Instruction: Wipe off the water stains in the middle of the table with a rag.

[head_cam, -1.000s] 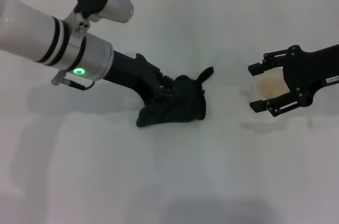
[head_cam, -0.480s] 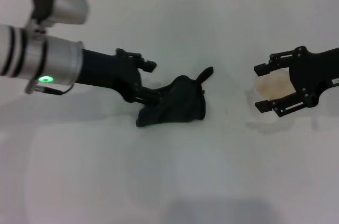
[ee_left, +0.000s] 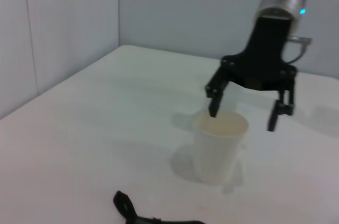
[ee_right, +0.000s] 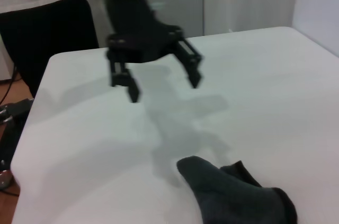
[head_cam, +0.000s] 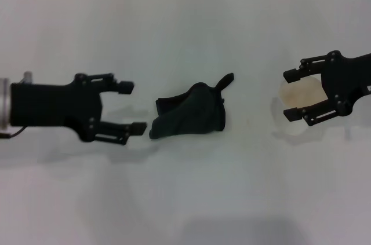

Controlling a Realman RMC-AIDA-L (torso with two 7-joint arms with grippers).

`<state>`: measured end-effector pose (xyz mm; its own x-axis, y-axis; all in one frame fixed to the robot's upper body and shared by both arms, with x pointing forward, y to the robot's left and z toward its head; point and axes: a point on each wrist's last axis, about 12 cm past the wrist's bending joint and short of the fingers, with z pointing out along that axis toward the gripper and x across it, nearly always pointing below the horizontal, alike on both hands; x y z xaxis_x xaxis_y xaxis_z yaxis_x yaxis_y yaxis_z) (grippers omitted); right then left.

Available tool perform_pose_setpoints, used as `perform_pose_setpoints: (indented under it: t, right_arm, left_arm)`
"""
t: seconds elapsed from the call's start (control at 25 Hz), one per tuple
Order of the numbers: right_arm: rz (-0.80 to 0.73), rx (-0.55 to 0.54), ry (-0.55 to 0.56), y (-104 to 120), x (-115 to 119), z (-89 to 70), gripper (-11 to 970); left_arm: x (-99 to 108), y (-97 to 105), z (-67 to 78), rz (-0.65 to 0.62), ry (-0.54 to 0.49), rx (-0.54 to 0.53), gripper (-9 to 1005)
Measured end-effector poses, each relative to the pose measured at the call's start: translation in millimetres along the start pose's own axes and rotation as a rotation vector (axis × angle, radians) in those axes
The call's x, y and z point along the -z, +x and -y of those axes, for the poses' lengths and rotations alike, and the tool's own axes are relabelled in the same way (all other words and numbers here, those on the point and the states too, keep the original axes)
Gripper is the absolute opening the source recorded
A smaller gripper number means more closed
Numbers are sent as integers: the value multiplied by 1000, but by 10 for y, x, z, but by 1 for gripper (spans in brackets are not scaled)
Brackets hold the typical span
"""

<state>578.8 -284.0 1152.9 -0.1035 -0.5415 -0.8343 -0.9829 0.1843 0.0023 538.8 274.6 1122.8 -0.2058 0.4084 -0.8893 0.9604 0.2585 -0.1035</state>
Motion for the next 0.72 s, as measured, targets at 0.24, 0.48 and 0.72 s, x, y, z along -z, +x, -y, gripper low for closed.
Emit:
perform_pose_setpoints:
  t: [0.24,0.48,0.72]
  right_arm:
    - [1,-10,4,11,2,3,829]
    - [3,-17,4,29,-12,-10,829]
    - [6,-19,9,30,-30,-9,829]
  left_arm:
    - [153,133,61,-11,12,22,895]
    - [231,171,74,-23,13,35,895]
    - [339,253,96,-30,-12,53,895]
